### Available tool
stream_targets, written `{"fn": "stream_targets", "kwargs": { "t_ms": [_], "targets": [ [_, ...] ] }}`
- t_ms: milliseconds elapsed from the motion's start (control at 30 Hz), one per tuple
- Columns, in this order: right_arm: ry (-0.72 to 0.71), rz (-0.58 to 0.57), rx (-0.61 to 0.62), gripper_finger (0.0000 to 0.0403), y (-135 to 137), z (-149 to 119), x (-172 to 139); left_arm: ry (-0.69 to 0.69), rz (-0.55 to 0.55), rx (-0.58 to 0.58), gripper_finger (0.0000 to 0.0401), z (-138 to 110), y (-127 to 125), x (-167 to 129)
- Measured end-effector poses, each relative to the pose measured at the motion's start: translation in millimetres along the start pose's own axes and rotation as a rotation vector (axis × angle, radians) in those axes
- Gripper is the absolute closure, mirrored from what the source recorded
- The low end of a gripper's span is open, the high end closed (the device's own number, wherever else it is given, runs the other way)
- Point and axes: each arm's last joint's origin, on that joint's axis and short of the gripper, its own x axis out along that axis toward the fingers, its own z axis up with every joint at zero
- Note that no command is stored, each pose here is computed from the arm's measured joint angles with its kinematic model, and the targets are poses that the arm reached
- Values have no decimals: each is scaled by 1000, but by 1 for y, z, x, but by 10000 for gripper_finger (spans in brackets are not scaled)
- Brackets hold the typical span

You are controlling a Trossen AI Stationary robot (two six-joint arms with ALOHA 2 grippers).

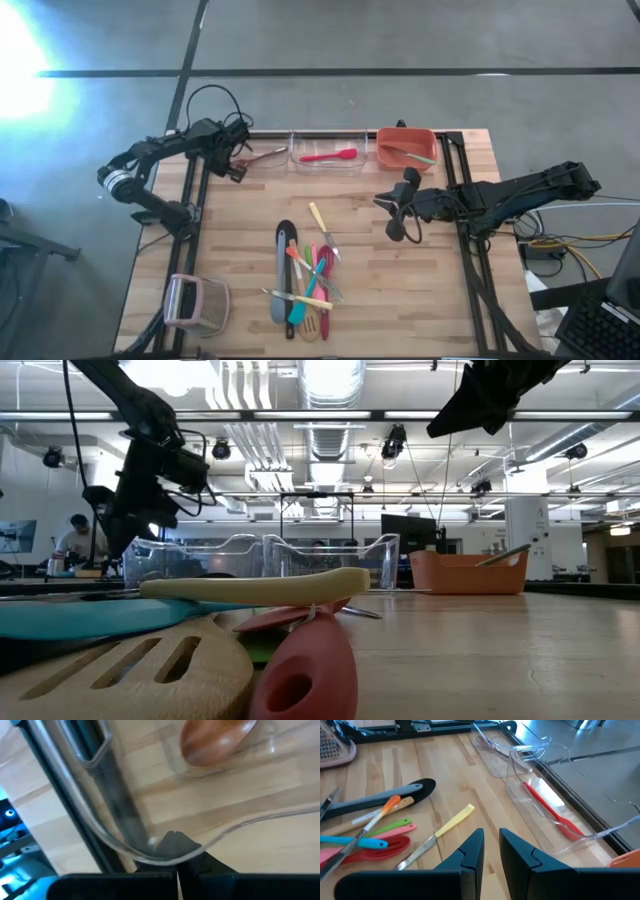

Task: Pick & Place Kitchen Items
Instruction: Adjust the left transparent bin

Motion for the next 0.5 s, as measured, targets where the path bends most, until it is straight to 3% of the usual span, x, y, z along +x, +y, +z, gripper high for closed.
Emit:
{"fn": "stream_targets", "kwargs": {
  "t_ms": [500],
  "targets": [
    [2, -1, 0, 351, 0, 0, 0, -64, -74, 46, 400, 7, -4, 0]
  ]
}}
